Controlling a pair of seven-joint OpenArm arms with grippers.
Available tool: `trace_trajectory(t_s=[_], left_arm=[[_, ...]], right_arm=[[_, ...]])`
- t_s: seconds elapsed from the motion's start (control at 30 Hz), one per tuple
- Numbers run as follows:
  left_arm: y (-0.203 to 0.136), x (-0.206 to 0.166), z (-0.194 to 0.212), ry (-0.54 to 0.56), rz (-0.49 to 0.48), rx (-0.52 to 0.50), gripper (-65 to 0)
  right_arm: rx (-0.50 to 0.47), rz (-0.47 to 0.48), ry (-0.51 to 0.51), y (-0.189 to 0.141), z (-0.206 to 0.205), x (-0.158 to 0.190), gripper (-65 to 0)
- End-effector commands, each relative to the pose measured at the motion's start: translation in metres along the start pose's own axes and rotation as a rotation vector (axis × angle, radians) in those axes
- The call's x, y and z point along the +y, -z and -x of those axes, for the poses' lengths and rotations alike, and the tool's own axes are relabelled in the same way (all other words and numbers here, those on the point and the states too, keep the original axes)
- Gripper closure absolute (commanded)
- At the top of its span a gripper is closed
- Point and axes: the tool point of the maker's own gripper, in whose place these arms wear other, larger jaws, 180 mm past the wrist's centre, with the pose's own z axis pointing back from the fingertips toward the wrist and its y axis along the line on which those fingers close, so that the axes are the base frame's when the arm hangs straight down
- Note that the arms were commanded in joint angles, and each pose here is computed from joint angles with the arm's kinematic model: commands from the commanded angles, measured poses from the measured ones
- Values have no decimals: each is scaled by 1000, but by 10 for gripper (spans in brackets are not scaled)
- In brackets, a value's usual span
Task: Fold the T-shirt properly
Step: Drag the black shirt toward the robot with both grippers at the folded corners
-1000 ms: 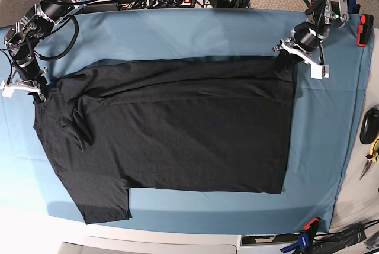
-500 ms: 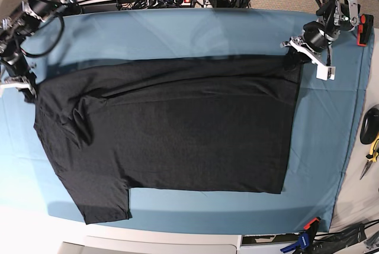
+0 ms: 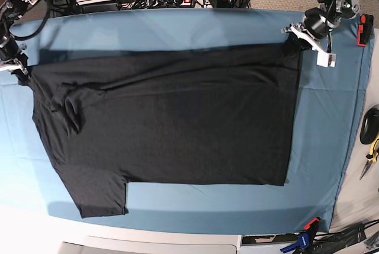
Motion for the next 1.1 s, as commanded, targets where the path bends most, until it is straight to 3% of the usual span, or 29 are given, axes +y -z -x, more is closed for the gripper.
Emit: trace_trajectory(t_s=[0.0,0.27,0.7,1.07], left_arm=[[-8,4,-4,24,-9,-1,0],[-24,8,12,30,-8,54,0],[-29,9,24,19,-14,82,0],[-34,9,40,-11,-19,109,0]], right_arm=[[-58,1,-39,-10,-28,-1,0],[-20,27,-107,-29,-35,-15,0],[97,53,-118,-44,3,-33,0],[125,57,-112,-49,13,-38,0]])
